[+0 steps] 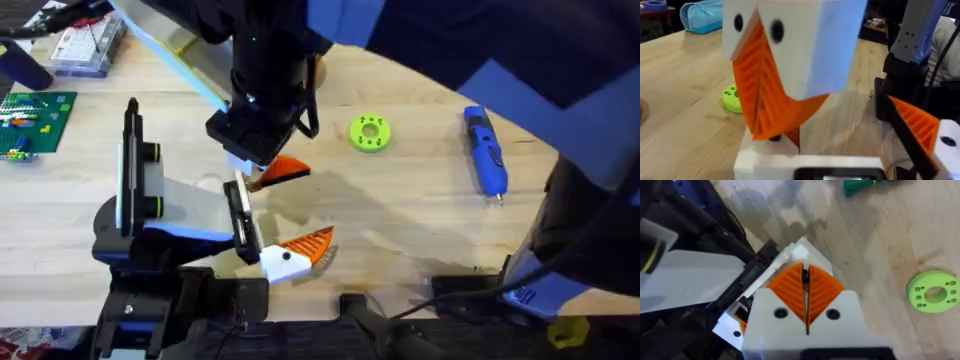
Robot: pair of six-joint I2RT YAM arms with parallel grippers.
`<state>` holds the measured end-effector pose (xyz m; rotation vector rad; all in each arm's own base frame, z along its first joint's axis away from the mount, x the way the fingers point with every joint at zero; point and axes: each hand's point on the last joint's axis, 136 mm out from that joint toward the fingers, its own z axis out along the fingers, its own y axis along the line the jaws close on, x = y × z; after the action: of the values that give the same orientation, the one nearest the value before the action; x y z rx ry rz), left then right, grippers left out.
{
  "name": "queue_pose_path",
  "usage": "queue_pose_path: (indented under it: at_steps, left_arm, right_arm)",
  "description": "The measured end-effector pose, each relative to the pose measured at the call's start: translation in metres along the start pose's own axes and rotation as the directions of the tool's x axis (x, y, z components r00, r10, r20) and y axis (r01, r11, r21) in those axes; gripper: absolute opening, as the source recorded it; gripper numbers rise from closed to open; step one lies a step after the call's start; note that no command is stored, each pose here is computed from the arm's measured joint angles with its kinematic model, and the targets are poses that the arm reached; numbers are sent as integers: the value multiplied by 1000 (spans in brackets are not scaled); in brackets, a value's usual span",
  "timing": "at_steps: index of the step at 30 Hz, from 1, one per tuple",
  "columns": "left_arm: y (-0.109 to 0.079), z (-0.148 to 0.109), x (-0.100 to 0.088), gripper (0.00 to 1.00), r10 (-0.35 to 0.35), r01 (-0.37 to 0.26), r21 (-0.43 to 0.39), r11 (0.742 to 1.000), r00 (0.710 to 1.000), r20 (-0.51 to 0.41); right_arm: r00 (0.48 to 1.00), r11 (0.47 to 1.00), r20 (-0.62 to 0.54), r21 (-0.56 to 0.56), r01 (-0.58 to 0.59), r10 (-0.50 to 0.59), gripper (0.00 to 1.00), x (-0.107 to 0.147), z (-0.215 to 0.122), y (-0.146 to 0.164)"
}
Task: Pick up the gripper from the table and insert it into the empty holder that is missing its gripper. Then pick up a screw, insert it into the mounting hole, and use the screwdriver to tighten it. Finally, clean up the table by picking up the vegetable and placing it into the bucket.
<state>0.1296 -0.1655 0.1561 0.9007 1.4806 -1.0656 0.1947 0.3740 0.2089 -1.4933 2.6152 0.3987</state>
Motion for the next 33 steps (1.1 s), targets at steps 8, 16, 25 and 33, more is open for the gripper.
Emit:
queue_pose_path:
  at_steps: [8,16,25,33]
  left_arm:
    - [1,0,0,991,0,0,-3,1000,1000,0]
    - [1,0,0,991,-13,13,-3,1000,1000,0]
    - [1,0,0,991,-24,24,-3,1000,1000,0]
    - [1,0,0,991,-24,24,-3,1000,1000,0]
  right_arm:
    - [1000,1000,-2,0,0,0,3,-1,2,0]
    - [1000,1000,-11,0,-2,2,3,-1,7,-1]
    - [1000,1000,-11,0,-2,2,3,-2,7,-1]
    - [1000,1000,-11,0,-2,2,3,-2,7,-1]
